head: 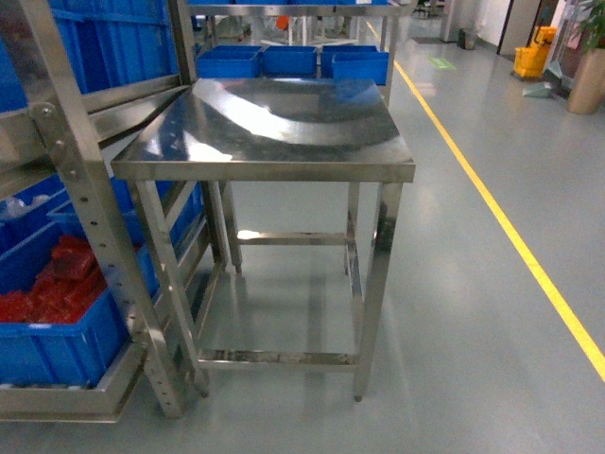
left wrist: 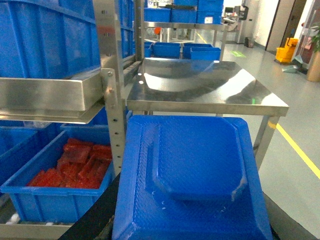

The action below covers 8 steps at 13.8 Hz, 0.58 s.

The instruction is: Sort blue parts and orange caps into right shelf containers

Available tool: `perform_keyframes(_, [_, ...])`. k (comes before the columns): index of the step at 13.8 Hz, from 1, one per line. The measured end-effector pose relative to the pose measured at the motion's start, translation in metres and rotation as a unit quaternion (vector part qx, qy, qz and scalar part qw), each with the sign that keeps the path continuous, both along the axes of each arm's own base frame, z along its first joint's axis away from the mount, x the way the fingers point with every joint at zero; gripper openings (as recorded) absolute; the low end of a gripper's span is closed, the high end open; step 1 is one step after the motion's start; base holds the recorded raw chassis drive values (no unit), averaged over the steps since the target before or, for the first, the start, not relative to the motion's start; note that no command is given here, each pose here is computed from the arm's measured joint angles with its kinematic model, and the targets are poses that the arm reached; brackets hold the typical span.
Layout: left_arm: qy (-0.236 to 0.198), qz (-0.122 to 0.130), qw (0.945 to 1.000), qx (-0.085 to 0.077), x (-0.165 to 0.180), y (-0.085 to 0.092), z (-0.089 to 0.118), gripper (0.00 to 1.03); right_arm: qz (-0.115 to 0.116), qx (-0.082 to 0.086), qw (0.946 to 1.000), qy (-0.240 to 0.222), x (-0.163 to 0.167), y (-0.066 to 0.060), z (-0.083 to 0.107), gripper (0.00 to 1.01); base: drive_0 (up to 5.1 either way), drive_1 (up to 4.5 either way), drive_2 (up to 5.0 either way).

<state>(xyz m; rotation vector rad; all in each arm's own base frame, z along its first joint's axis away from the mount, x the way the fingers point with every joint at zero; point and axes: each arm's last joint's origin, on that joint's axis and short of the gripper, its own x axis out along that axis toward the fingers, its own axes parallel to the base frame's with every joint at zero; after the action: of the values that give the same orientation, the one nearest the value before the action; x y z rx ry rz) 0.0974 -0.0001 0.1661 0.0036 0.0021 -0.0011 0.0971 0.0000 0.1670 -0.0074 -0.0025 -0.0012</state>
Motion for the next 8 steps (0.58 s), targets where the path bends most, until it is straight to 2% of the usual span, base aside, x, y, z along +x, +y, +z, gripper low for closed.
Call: perform_keyframes(8, [0.001,0.0,1.0,0.0,0.0,0.0,-0.0001,0.43,0.0,0.0,1.0,0.001,0.0,0.0,-0.0001,0.44,-4.9,2.54,2.5])
